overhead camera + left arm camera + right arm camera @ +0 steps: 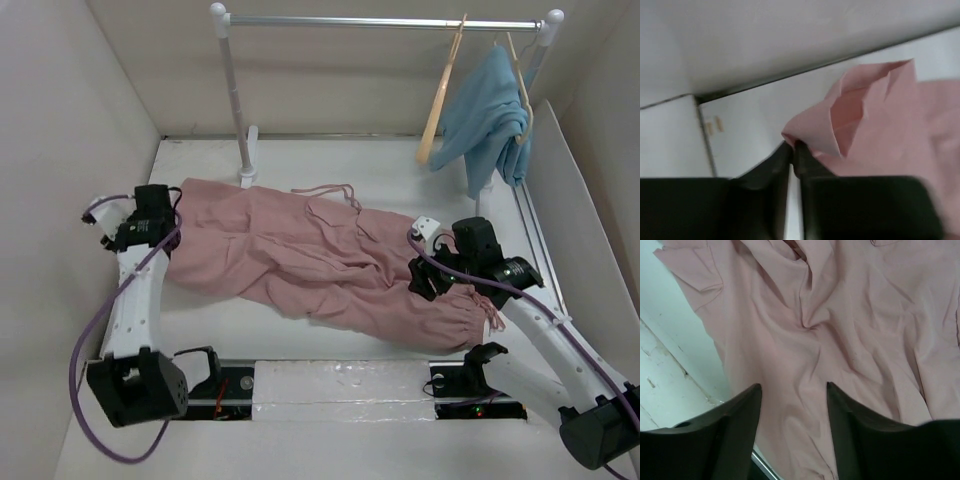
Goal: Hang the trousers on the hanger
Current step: Flatten out the trousers at the center of the board.
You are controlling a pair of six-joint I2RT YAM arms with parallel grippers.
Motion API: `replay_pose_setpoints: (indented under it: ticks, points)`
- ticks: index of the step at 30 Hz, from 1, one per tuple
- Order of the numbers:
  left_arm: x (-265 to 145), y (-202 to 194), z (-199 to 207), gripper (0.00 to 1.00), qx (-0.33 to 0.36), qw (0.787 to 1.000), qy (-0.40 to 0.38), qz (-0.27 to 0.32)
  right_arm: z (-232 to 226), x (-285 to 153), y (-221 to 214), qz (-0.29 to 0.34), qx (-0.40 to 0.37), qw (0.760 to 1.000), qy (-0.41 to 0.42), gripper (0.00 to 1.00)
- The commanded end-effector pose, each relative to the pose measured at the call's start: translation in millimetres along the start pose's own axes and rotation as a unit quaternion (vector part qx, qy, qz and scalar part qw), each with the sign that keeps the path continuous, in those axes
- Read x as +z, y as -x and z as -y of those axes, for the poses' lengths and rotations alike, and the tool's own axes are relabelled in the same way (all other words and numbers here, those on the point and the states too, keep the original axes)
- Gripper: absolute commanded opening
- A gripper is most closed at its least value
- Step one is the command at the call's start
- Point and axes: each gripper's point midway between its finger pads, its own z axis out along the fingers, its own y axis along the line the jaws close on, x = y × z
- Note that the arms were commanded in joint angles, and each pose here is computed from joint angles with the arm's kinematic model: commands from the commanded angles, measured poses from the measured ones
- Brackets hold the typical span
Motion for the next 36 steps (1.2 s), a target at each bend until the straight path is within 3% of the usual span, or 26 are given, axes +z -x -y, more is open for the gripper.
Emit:
replay_pose_setpoints:
  ticks: [1, 2, 4, 10, 11, 12, 14, 15, 18, 22, 27, 28, 31, 36]
  points:
    - [32, -26, -14, 0.17, 0.092, 0.994, 0.064, 0.012, 1, 1, 6, 0.014, -0.005, 1.000, 0.002, 0.62]
    - [35, -32, -11, 0.34, 0.106, 0.992, 0.071, -0.002, 1, 1, 6, 0.014, -0.004, 1.000, 0.002, 0.67]
    - [39, -28, 0, 0.50, 0.103, 0.990, 0.094, -0.015, 0, 1, 7, 0.016, -0.003, 1.000, 0.004, 0.77]
    - [18, 19, 38, 0.66, 0.013, 1.000, 0.008, 0.002, -2, 2, 6, 0.017, -0.001, 1.000, 0.009, 0.76]
    - [16, 18, 41, 0.72, 0.016, 1.000, -0.004, -0.004, -2, 2, 7, 0.020, -0.003, 1.000, 0.010, 0.72]
    - [16, 16, 41, 0.74, 0.017, 1.000, -0.007, -0.005, -4, 2, 7, 0.023, -0.003, 1.000, 0.013, 0.53]
    - [25, -4, 33, 0.80, 0.035, 0.999, 0.011, -0.021, -8, 5, 8, 0.032, -0.005, 0.999, 0.026, 0.29]
    - [31, -16, 31, 0.81, 0.047, 0.998, 0.022, -0.032, -9, 6, 7, 0.035, -0.004, 0.999, 0.029, 0.11]
    - [59, -61, 10, 0.80, 0.055, 0.992, 0.066, -0.097, -11, 6, 10, 0.038, -0.012, 0.999, 0.037, 0.02]
    - [76, -101, -13, 0.66, -0.031, 0.981, 0.068, -0.182, -9, 1, 9, 0.025, -0.015, 0.999, 0.030, 0.03]
    - [84, -78, -71, 0.68, -0.134, 0.974, 0.087, -0.163, -8, -2, 10, 0.032, -0.014, 0.999, 0.023, 0.14]
    - [90, -80, -90, 0.68, -0.136, 0.969, 0.117, -0.167, -9, -3, 11, 0.035, -0.015, 0.999, 0.024, 0.16]
    - [104, -100, -93, 0.70, -0.136, 0.960, 0.121, -0.213, -9, -3, 13, 0.035, -0.019, 0.999, 0.025, 0.25]
    - [118, -109, -88, 0.66, -0.143, 0.956, 0.108, -0.234, -9, -3, 12, 0.027, -0.028, 0.999, 0.030, 0.35]
